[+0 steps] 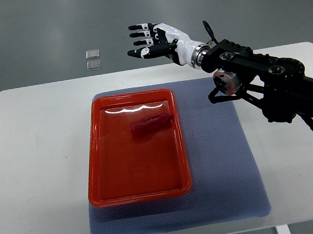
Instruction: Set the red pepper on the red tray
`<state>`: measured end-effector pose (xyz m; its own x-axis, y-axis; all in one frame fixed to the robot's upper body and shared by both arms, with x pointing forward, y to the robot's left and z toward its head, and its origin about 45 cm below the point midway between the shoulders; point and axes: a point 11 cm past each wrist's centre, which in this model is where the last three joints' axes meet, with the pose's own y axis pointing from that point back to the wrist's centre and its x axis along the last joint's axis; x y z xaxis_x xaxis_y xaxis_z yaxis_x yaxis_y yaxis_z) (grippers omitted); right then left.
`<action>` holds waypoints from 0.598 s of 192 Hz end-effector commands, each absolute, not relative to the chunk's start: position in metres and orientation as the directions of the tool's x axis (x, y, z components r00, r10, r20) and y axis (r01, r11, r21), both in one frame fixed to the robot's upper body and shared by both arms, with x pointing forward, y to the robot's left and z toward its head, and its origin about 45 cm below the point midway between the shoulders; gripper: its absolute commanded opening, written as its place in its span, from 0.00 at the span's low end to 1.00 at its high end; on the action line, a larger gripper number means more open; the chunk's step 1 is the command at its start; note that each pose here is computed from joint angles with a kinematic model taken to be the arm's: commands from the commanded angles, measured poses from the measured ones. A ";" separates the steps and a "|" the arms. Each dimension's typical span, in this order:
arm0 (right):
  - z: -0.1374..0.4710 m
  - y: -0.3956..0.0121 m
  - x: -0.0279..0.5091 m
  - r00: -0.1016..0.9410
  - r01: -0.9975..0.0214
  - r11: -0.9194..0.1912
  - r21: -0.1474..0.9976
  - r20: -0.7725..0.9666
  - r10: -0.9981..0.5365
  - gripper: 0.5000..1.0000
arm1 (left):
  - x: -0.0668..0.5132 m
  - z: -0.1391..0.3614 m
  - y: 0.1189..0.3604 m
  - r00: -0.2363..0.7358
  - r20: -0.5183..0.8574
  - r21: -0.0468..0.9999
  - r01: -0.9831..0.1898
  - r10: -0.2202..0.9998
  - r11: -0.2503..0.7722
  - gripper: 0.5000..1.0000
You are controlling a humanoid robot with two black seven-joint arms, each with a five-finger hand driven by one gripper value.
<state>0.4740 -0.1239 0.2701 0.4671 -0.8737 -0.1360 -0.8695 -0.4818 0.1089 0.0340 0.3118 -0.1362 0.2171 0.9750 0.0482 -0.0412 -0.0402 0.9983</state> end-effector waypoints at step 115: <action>0.179 -0.217 0.441 0.120 -0.962 -0.259 0.086 -0.719 -0.685 0.83 | 0.034 -0.136 0.311 0.216 0.045 0.998 -0.041 0.975 -0.037 1.00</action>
<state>0.4401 -0.2160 0.1778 0.1187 -0.6843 -0.7195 -0.9617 -0.2596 0.0882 0.0339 0.3110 -0.1362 0.2163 0.9752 0.0460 -0.0407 -0.0380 0.9984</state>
